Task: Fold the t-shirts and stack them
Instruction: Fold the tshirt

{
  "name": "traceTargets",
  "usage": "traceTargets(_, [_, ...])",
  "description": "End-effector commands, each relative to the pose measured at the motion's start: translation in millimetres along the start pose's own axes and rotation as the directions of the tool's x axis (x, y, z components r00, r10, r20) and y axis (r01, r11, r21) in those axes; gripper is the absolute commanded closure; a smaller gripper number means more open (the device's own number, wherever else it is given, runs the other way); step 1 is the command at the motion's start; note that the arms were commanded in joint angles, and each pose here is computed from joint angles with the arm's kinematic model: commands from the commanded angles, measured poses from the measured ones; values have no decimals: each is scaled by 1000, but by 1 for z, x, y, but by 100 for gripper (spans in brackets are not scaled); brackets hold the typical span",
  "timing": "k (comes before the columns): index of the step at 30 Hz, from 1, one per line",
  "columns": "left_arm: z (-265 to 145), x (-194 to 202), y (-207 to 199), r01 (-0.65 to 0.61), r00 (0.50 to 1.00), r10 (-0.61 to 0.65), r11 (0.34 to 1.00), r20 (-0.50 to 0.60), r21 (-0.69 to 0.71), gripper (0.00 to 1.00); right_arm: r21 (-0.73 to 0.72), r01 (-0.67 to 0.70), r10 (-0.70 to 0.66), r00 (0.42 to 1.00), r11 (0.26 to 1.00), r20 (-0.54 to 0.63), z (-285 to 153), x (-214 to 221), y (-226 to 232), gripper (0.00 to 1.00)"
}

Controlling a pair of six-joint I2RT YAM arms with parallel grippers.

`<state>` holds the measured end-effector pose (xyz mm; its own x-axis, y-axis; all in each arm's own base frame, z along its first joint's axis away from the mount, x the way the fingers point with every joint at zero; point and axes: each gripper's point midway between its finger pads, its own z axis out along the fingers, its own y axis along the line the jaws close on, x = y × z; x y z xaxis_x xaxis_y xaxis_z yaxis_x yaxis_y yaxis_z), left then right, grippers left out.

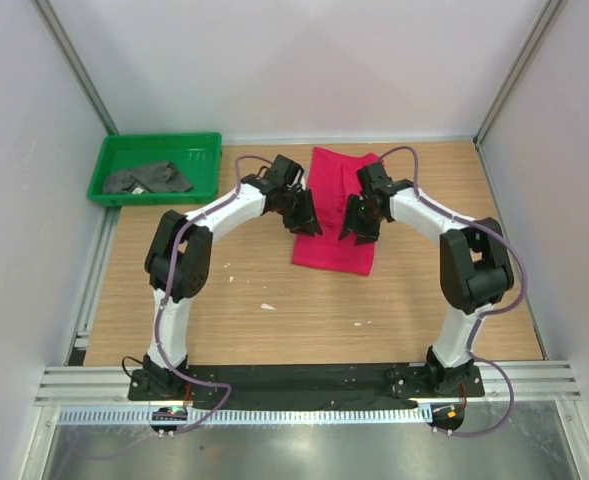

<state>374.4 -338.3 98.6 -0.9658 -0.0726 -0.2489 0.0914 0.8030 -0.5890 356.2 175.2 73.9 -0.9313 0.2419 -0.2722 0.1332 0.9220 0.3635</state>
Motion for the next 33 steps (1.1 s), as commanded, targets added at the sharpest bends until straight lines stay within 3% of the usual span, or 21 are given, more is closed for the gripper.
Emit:
traceTargets(1, [14,-5,-10,69,998,-70,992,-1,101,73,142,-53,32,988,988,148,11,-37,-8,48])
traceTargets(9, [30,21,4,110,992,-106,992,-62,60,76,230,-2,-34,988,973,154,38,-51,-18,48])
traceTargets(15, [41,40,24,97,990,-100,995,-104,-36,77,309,17,-83,976,951,200,54,-86,-21,48])
traceTargets(19, [29,31,20,49,997,-52,997,-64,-57,76,349,14,-129,943,937,307,48,-152,-9,46])
traceTargets(23, [12,6,3,-18,1000,17,998,-9,-58,66,361,35,-166,926,932,339,15,-188,9,45])
traceTargets(26, [10,-14,-13,-49,999,49,999,11,1,61,286,46,-147,928,957,344,-11,-177,23,43])
traceTargets(27, [7,-23,-20,-51,998,51,998,21,30,60,256,57,-136,944,965,301,-2,-160,20,43])
traceTargets(29, [11,-29,-14,-7,1000,7,999,6,47,57,200,54,-115,945,978,305,-23,-148,25,40])
traceTargets(30, [10,-27,-14,2,1000,-1,998,-9,66,55,160,65,-102,966,985,236,-14,-127,21,39])
traceTargets(32, [3,-30,-9,-13,1000,14,997,-5,78,48,104,87,-109,966,991,236,-35,-113,26,36])
traceTargets(33, [0,-28,-11,-24,1000,25,995,-14,95,48,90,103,-118,976,991,183,-29,-92,17,36])
